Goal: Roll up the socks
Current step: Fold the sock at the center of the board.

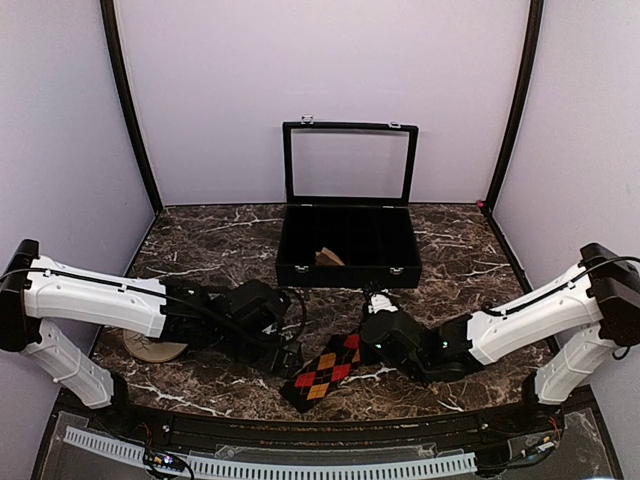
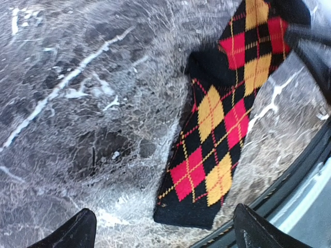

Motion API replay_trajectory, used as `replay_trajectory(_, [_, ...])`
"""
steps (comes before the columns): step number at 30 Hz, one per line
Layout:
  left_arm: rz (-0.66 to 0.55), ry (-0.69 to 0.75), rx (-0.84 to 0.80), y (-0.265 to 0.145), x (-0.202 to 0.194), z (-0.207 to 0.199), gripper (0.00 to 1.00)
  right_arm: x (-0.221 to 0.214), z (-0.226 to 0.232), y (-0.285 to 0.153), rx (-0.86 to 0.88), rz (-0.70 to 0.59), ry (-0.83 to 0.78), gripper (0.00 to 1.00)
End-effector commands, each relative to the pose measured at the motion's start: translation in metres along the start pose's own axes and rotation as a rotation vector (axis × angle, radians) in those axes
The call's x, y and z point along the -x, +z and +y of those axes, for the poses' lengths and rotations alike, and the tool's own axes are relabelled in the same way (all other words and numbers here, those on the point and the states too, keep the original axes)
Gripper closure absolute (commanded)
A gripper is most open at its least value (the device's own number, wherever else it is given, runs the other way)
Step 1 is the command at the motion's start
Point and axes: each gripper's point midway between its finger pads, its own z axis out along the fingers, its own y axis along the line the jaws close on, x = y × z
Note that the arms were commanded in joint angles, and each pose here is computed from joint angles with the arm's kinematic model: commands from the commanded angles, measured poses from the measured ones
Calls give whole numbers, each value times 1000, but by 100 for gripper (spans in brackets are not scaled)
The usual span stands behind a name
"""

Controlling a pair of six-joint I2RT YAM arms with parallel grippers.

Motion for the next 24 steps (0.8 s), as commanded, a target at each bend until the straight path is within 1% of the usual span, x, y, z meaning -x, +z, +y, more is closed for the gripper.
replay_trajectory(1, [-10,-112,17,-16,0,15,5,18,21,-12,4,-82,-137,100])
replay_trajectory(8, [-17,-200,77,-31,0,35,5,10,70,-31,112,-109,-322,99])
replay_trajectory(12, [-34,-235,99,-40,1,42,5,-12,99,-40,156,-98,-463,98])
replay_trajectory(16, [-47,-251,101,-46,2,46,5,-32,124,-48,189,-91,-571,97])
replay_trajectory(20, [-50,-253,100,-50,2,48,5,-52,136,-49,198,-69,-644,96])
replay_trajectory(24, [-48,-252,87,-50,1,47,5,-69,135,-43,164,-31,-686,93])
